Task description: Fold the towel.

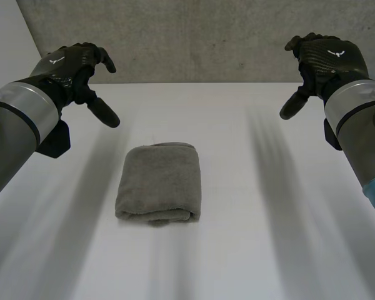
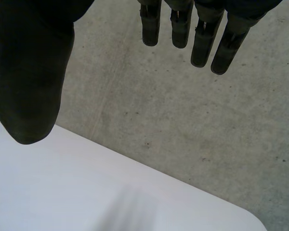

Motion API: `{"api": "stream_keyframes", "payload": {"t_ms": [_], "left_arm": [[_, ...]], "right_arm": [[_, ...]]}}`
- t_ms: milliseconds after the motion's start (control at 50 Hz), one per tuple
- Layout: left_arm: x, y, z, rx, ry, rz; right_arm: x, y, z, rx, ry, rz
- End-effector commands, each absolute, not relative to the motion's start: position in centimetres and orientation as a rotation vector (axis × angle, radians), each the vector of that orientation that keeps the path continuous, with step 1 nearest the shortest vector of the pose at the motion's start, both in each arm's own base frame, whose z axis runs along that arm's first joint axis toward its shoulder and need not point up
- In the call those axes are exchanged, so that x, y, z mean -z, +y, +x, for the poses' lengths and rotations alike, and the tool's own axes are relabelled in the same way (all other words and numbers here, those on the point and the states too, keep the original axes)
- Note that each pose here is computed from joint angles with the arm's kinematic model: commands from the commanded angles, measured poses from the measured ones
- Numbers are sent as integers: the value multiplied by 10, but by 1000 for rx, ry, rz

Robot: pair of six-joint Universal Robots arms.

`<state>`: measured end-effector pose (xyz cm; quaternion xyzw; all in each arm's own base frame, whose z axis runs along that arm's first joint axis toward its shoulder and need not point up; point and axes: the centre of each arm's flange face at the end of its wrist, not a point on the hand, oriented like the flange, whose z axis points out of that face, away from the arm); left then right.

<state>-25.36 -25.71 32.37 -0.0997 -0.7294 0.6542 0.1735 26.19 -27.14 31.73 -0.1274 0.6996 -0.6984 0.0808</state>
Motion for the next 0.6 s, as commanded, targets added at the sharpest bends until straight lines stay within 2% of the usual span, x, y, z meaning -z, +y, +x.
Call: {"api": "stream_keyframes", "payload": {"t_ms": [20, 440, 540, 600], "left_arm": [[-324, -257, -254, -1857, -2065, -287], [-329, -256, -253, -1874, -2048, -287], [-334, -258, -250, -1896, -2035, -277], [-339, -257, -250, -1910, -2019, -273]], "right_arm": [[-316, -270, 264, 2073, 2088, -390], [-313, -271, 264, 2071, 2096, -399], [-307, -272, 266, 2044, 2106, -416], [-289, -266, 279, 1945, 2105, -514]]}}
